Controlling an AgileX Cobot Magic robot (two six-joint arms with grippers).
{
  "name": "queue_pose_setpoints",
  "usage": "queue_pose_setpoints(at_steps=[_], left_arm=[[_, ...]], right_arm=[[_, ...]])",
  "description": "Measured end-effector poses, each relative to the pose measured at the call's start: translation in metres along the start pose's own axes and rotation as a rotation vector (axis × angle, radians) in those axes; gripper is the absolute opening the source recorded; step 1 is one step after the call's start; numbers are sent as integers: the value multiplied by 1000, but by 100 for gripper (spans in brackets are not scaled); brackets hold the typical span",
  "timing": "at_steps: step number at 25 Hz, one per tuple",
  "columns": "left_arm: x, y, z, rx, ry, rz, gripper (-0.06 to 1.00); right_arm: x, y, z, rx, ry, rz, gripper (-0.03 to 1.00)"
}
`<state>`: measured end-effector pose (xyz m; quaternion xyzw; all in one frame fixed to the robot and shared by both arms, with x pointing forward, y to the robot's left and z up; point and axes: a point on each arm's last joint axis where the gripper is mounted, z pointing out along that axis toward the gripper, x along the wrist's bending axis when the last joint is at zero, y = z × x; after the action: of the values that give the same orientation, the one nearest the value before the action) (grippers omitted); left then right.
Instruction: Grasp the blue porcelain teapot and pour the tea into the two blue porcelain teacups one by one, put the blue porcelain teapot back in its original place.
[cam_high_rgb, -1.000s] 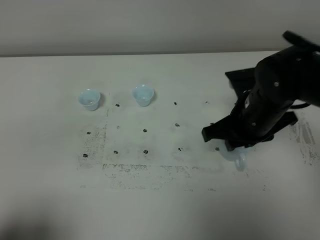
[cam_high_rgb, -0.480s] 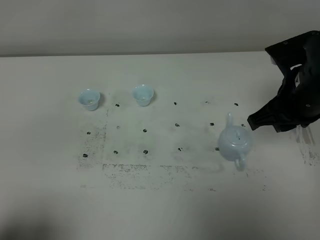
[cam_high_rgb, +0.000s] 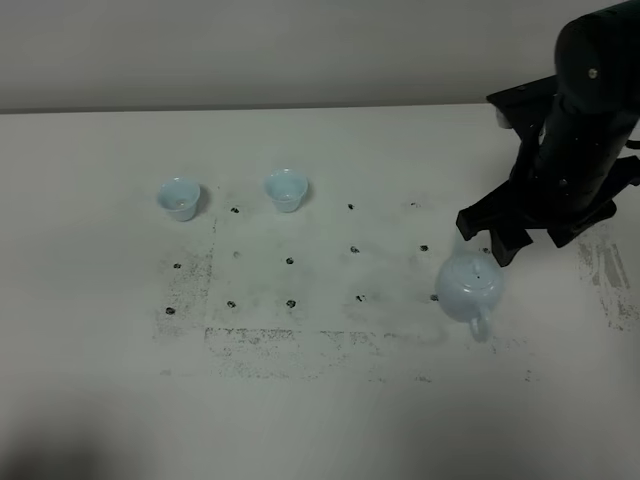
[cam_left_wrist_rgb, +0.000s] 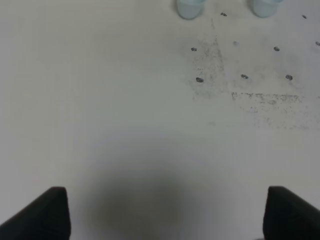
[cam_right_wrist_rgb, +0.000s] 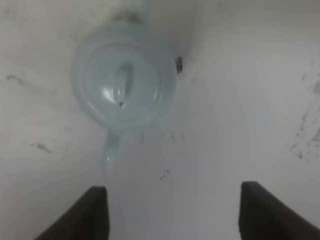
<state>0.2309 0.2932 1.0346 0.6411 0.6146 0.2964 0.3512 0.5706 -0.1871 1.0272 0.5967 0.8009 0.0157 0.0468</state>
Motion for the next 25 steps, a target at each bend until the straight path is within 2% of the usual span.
queue_pose_setpoints(at_steps=[6,13,18,25], left_arm=[[0,0,0,0,0,0,74],[0,0,0,0,0,0,74],[0,0,0,0,0,0,74],[0,0,0,0,0,0,74]], right_arm=[[3,2,19,59,15,0,55],[8,-19,46,163,62,12,55],[14,-17,53,107,125,49,55],[10,-13,53,70,134,75,55]])
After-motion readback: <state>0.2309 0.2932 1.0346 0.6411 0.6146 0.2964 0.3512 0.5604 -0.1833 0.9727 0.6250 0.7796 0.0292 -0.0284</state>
